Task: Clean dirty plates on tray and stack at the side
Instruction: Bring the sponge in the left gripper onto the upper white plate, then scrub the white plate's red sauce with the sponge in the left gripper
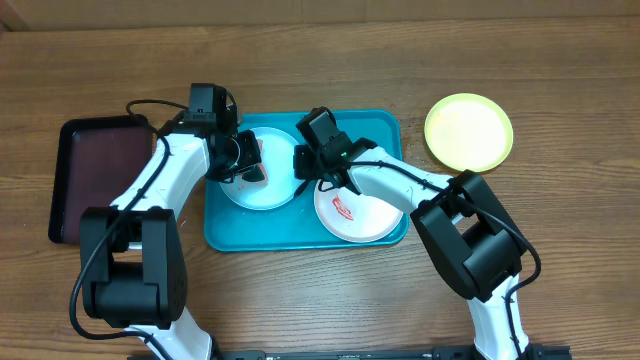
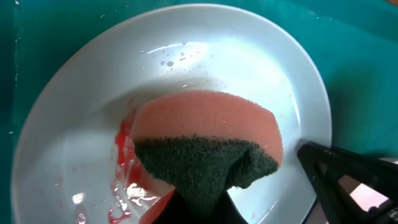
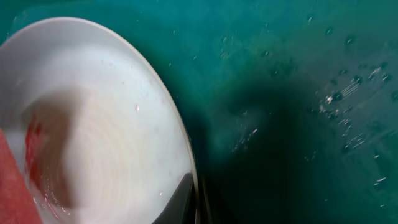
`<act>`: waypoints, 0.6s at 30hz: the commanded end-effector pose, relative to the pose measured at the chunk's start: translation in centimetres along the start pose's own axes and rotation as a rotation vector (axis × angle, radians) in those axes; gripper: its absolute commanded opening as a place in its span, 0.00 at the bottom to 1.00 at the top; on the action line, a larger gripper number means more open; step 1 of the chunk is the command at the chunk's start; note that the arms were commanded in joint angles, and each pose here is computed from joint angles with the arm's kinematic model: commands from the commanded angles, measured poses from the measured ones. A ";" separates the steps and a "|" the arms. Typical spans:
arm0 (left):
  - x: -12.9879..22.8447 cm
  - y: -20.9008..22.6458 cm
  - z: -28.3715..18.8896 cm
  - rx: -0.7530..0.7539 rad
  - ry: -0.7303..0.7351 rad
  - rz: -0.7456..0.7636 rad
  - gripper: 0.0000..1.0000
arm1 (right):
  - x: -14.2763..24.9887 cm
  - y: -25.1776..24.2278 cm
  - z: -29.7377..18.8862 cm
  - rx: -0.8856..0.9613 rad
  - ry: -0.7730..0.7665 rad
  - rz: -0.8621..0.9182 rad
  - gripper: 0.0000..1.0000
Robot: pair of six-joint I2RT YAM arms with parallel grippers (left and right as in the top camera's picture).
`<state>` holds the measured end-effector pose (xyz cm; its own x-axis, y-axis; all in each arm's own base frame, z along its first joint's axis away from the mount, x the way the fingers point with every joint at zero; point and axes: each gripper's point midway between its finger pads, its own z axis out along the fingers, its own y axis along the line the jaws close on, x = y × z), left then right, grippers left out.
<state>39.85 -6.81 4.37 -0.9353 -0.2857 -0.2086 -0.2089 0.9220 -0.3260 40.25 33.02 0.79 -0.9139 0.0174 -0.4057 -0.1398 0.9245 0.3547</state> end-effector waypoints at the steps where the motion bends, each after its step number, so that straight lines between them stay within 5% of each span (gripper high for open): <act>1: 0.8 -0.2 0.9 0.011 0.032 -0.030 0.04 | -0.5 -2.3 0.3 0.125 -0.045 -0.091 0.04; 18: 3.0 -1.1 5.1 -0.066 0.089 -0.080 0.04 | 0.1 -1.7 0.4 0.121 -0.039 -0.090 0.04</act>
<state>39.36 -10.99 1.46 -0.9460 -0.2897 -0.1454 -0.2310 0.9173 -0.3243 40.84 32.62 0.95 -0.8805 -0.0365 -0.4727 -0.1827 0.9461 0.2673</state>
